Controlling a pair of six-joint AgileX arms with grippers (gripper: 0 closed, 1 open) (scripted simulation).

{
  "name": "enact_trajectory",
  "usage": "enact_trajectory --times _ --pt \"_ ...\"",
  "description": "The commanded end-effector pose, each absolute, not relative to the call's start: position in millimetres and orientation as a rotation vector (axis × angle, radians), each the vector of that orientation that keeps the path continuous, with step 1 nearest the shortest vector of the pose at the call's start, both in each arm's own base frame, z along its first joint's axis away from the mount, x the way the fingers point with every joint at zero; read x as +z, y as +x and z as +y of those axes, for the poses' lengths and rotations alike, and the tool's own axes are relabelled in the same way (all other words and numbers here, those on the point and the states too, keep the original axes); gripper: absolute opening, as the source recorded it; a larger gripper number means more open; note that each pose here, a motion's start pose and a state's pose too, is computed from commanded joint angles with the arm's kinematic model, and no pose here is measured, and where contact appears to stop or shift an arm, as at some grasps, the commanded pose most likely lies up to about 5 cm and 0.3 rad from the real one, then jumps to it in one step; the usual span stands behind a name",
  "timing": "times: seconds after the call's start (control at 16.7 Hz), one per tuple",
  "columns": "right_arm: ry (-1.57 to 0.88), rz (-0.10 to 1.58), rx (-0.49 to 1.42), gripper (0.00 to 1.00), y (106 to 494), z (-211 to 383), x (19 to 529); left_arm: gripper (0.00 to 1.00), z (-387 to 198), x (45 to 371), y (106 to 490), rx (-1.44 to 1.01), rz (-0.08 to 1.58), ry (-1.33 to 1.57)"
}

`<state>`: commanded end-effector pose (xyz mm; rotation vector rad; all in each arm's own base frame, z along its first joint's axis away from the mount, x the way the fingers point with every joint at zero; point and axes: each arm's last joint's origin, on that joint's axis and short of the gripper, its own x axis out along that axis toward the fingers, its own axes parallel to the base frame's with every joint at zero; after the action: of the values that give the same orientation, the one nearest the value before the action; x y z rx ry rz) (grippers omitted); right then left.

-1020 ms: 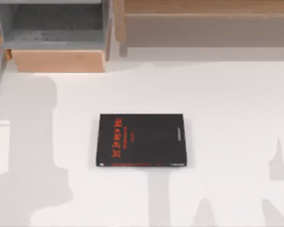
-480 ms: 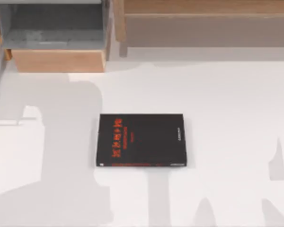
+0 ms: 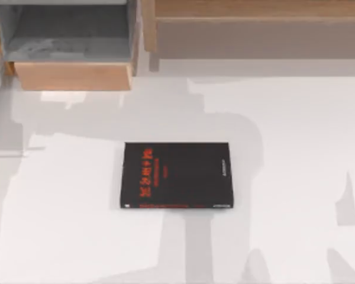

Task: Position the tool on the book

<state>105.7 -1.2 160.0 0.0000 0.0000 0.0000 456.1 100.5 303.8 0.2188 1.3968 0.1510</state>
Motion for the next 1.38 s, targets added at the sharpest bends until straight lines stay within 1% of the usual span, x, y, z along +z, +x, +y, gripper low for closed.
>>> enact_trajectory --times 0.12,0.24,0.48,0.6,0.84,1.02,1.14,1.38 --pt "0.000 0.000 0.000 1.00 106 -1 160 0.00 68 307 455 0.147 1.398 0.220" --pt "0.000 0.000 0.000 1.00 106 -1 160 0.00 29 300 455 0.136 1.406 0.210" --pt "0.000 0.000 0.000 1.00 106 -1 160 0.00 -71 265 446 0.093 1.441 0.180" --pt "0.000 0.000 0.000 1.00 106 -1 160 0.00 -126 242 431 0.065 1.460 0.171" --pt "0.000 0.000 0.000 1.00 106 -1 160 0.00 -217 206 384 0.025 1.479 0.147" --pt "0.000 0.000 0.000 1.00 106 -1 160 0.00 -258 191 352 0.013 1.477 0.101" --pt "0.000 0.000 0.000 1.00 106 -1 160 0.00 -272 187 338 0.009 1.472 0.067" --pt "0.000 0.000 0.000 1.00 106 -1 160 0.00 -278 187 332 0.005 1.468 0.044"
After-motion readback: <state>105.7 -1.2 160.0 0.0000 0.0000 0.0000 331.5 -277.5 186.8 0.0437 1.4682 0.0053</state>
